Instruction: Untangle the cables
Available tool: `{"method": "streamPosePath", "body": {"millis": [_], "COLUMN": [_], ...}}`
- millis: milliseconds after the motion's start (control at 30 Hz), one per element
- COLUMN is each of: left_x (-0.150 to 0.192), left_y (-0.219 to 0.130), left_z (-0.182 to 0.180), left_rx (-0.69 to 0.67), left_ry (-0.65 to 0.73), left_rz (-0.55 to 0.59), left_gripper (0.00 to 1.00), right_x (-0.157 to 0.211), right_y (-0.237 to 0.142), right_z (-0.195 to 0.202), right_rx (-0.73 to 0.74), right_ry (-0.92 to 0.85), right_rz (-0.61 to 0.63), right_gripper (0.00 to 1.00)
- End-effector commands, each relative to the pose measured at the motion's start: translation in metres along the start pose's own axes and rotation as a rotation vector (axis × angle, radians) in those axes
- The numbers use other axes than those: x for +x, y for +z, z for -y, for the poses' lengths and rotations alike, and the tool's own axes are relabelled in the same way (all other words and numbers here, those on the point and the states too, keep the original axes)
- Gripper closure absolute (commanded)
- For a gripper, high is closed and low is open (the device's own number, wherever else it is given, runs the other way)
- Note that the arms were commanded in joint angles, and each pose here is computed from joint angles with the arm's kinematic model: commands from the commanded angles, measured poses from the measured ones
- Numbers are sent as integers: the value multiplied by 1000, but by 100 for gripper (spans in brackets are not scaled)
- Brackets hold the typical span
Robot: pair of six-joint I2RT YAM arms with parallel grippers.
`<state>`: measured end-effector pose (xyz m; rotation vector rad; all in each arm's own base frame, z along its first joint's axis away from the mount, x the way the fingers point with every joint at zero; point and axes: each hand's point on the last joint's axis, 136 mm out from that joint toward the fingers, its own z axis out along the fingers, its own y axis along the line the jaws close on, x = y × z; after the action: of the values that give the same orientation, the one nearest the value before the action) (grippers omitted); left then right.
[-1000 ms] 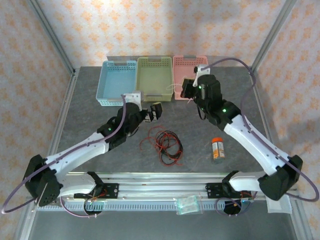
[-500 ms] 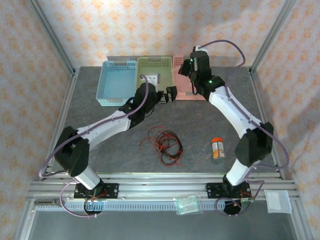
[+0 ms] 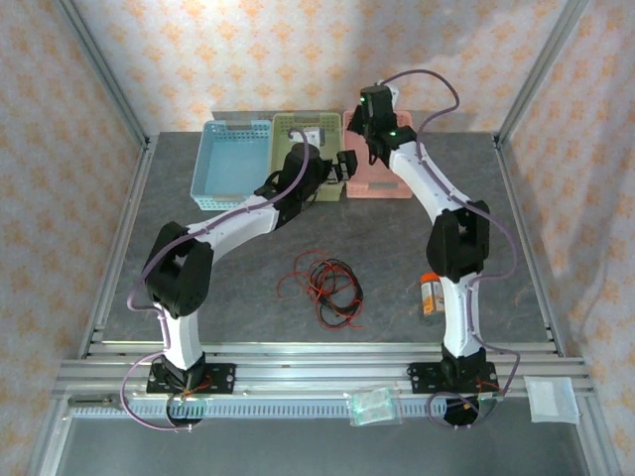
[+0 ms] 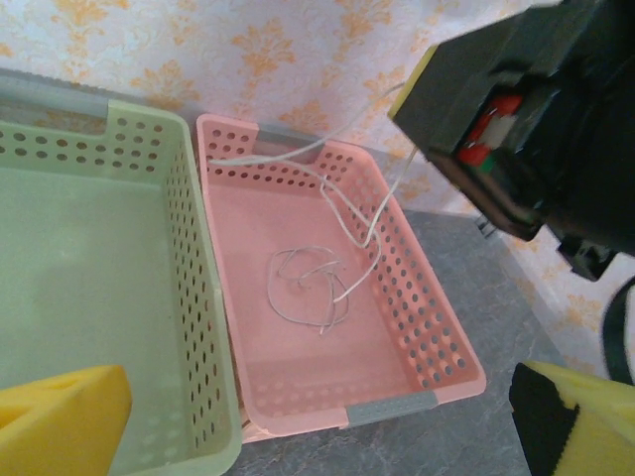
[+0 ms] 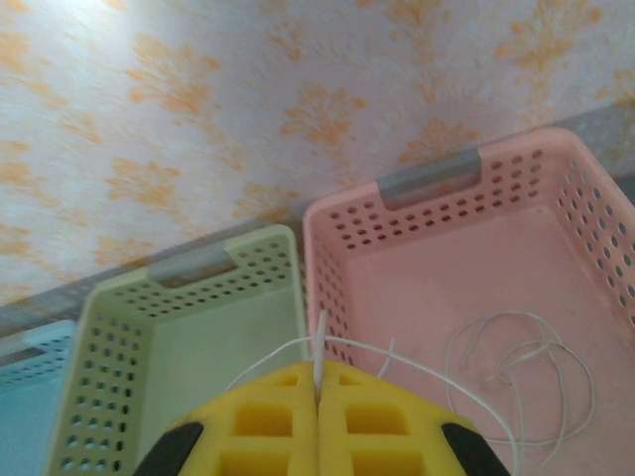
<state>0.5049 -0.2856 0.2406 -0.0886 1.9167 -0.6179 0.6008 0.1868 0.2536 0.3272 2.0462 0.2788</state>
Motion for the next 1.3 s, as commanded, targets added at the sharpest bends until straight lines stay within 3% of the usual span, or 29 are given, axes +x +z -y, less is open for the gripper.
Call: {"method": "streamPosePath", "body": {"millis": [0,267,433,633,833,1267], "left_x": [-10,7,20,33,62,139], "left_y": [0,-7,-16,-45,-76,-143], "left_z": [3,-15,-19,-23,-19,-22], "left_rx": [8,-32,-25,-4,11,13], "left_ry": [-28,-44,-38,-50,-7,28], "left_rz": [19,-16,-58,-87,-164,-336], "left_gripper": [1,1,1,1,2,3], "right_x": [-1,20,20,6,10,133], "right_y": [11,35,34,8,-38,-139], "right_z": [19,53,56,49,41,42], "right_rx": [89,188,195,151,75,-95], "right_ry": [22,40,32,20,5,-40], "right_rz": [3,-47,-55,-43,-40,-184], "right_gripper": [100,97,78,61,61,62]}}
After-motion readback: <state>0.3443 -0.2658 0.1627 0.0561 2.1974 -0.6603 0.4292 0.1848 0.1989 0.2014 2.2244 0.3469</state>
